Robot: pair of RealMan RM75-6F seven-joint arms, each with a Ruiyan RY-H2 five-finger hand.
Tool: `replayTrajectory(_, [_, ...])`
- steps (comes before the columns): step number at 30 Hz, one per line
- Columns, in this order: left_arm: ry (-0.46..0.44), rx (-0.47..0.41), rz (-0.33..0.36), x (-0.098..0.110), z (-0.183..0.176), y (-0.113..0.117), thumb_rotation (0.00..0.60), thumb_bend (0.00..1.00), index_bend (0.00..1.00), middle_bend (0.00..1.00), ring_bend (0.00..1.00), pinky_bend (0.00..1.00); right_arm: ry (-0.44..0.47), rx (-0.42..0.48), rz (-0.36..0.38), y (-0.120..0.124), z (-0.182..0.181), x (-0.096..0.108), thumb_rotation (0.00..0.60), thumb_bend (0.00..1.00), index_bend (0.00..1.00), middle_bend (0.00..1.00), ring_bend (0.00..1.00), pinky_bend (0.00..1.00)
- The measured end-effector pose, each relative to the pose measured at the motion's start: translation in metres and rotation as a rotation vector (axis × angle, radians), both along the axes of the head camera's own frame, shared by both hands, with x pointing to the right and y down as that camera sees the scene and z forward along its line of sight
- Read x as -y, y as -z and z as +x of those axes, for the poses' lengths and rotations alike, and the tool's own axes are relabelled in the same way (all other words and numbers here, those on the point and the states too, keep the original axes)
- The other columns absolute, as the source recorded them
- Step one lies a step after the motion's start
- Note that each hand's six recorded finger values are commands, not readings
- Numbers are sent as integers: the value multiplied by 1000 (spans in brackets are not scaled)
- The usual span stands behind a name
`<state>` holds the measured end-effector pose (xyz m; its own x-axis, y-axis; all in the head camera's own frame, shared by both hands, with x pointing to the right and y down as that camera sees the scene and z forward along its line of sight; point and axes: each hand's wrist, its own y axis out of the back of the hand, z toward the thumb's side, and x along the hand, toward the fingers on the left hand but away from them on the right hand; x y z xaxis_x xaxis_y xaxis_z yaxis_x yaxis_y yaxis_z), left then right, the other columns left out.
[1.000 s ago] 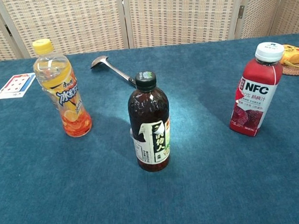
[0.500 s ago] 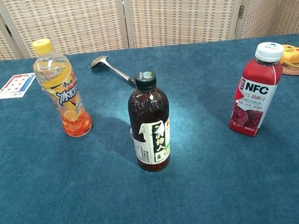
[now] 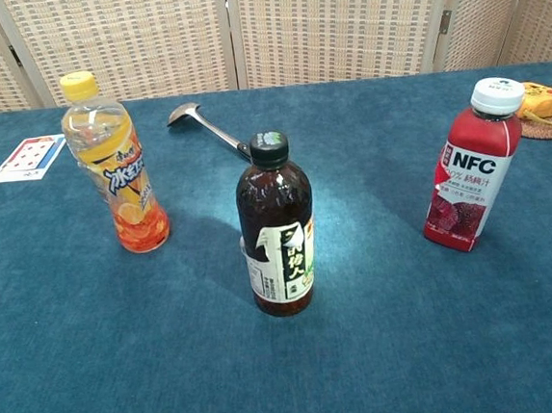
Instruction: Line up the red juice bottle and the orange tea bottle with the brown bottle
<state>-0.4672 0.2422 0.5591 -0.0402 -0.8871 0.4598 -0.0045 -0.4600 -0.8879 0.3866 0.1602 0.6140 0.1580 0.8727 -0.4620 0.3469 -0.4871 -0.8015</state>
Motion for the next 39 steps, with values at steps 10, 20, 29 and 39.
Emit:
replayTrajectory(10, [12, 5, -5, 0, -3, 2, 600, 223, 476, 365, 256, 419, 63, 84, -89, -34, -45, 11, 600, 63, 106, 154, 121, 216])
replayTrajectory(20, [21, 5, -8, 0, -6, 3, 600, 222, 477, 364, 256, 419, 126, 146, -156, -51, -74, 7, 600, 63, 106, 154, 121, 216])
replayTrajectory(29, [25, 2, -13, 0, -6, 4, 600, 222, 481, 364, 256, 419, 157, 191, -189, -63, -87, 7, 600, 63, 106, 170, 121, 219])
replayTrajectory(39, [31, 4, -14, -1, -7, 6, 600, 223, 485, 364, 256, 419, 175, 246, -209, -73, -101, 6, 600, 63, 160, 238, 173, 272])
